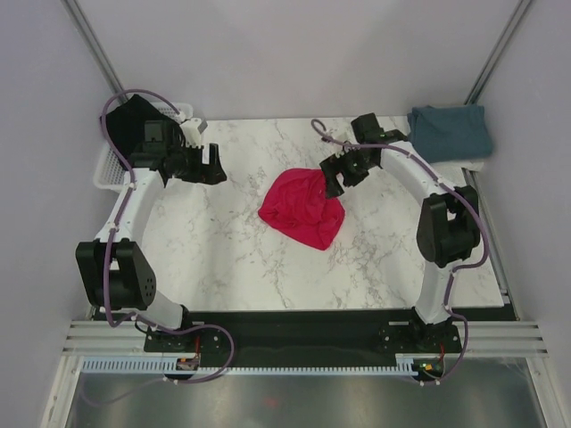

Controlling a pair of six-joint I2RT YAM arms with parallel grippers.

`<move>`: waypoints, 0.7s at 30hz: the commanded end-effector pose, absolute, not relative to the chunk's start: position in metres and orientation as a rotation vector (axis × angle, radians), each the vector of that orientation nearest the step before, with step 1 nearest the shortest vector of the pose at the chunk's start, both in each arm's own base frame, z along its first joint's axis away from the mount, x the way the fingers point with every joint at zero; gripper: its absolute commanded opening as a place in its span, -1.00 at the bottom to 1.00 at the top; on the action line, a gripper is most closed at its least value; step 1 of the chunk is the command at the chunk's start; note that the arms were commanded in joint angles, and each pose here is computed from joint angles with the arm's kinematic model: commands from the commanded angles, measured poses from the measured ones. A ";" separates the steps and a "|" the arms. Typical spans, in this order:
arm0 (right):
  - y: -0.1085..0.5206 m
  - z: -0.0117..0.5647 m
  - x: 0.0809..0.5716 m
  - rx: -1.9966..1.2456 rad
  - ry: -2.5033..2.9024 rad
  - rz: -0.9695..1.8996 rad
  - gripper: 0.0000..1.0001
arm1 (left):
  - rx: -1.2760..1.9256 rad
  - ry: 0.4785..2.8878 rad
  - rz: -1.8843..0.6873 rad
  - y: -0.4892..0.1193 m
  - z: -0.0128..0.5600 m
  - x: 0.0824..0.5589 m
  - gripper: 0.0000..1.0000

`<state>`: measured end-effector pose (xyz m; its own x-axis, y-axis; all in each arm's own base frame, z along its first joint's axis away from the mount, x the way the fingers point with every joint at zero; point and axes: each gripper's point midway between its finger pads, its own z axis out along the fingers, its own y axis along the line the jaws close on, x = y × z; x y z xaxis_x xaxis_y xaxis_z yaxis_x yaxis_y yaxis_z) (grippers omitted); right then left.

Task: Fold and stack the t-shirts
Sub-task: Flatten the tshirt out

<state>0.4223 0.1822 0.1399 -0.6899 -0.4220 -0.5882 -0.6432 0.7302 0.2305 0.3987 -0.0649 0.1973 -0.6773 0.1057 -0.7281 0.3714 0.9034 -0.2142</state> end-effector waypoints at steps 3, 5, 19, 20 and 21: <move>0.214 0.122 0.369 -1.167 2.360 0.655 0.76 | 0.401 2.233 -0.424 -0.074 0.215 0.395 0.86; 0.219 0.116 0.367 -1.179 2.370 0.651 0.75 | 0.401 2.228 -0.415 -0.073 0.218 0.395 0.86; 0.230 0.073 0.383 -1.162 2.467 0.682 0.49 | 0.385 2.228 -0.434 -0.075 0.218 0.396 0.86; 0.231 0.073 0.385 -1.165 2.462 0.677 0.47 | 0.384 2.234 -0.436 -0.075 0.216 0.395 0.86; 0.233 0.073 0.385 -1.170 2.459 0.675 0.44 | 0.384 2.235 -0.436 -0.075 0.215 0.394 0.86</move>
<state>0.3681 0.2204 0.0552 -0.6599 -0.6307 -0.4084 -0.7502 0.5834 0.3113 0.3923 -0.0747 0.1988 -0.6712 0.1255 -0.7305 0.3918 0.8967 -0.2060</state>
